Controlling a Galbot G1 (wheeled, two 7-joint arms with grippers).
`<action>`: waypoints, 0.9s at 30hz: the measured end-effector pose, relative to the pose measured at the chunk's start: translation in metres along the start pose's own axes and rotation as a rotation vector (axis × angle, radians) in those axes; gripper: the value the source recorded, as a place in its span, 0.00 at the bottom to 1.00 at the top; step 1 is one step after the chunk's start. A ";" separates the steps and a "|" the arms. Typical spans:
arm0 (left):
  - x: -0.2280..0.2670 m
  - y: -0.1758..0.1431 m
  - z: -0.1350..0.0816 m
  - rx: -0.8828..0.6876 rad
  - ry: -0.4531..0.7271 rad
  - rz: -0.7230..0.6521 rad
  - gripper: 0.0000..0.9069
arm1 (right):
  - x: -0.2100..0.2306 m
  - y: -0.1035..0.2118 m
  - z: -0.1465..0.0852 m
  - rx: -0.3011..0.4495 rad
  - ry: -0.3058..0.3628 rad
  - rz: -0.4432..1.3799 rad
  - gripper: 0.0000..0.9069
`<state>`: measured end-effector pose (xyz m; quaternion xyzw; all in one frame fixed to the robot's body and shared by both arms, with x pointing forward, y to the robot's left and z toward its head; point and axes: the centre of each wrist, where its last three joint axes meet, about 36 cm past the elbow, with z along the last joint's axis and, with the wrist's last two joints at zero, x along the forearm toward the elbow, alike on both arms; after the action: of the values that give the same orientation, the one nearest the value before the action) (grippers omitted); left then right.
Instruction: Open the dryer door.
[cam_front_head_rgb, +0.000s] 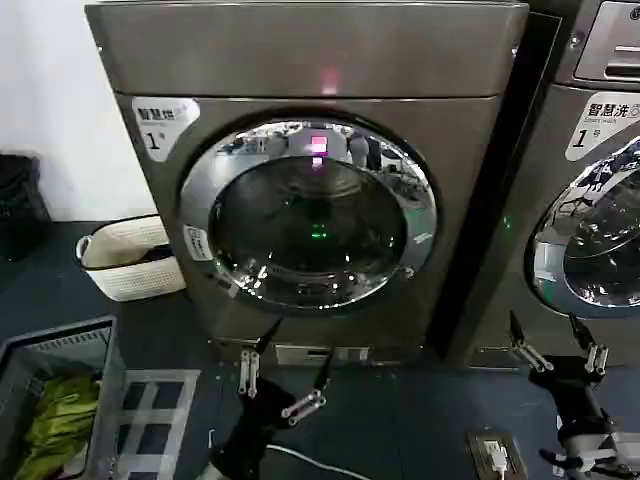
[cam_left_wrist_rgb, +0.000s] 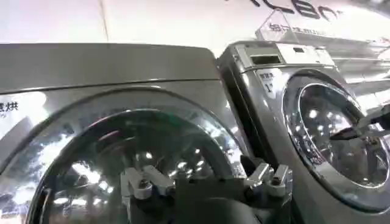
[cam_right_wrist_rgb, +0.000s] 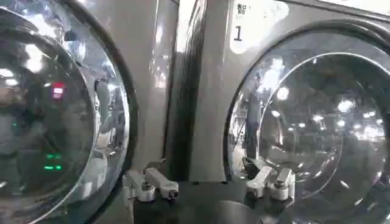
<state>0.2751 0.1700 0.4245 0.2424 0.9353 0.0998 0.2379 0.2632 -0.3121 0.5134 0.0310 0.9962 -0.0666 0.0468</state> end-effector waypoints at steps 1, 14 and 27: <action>0.000 0.000 0.000 0.000 -0.001 0.001 1.00 | -0.004 0.000 0.000 -0.005 -0.017 -0.021 1.00; 0.004 0.003 -0.007 0.011 -0.010 0.008 1.00 | -0.063 0.021 0.001 0.039 -0.099 -0.347 1.00; 0.013 0.009 -0.012 -0.014 -0.014 -0.005 1.00 | -0.135 0.073 0.005 0.043 -0.110 -0.595 1.00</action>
<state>0.2627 0.1839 0.4321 0.2388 0.9335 0.1039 0.2466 0.4025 -0.2485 0.5122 -0.2649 0.9559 -0.0999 0.0783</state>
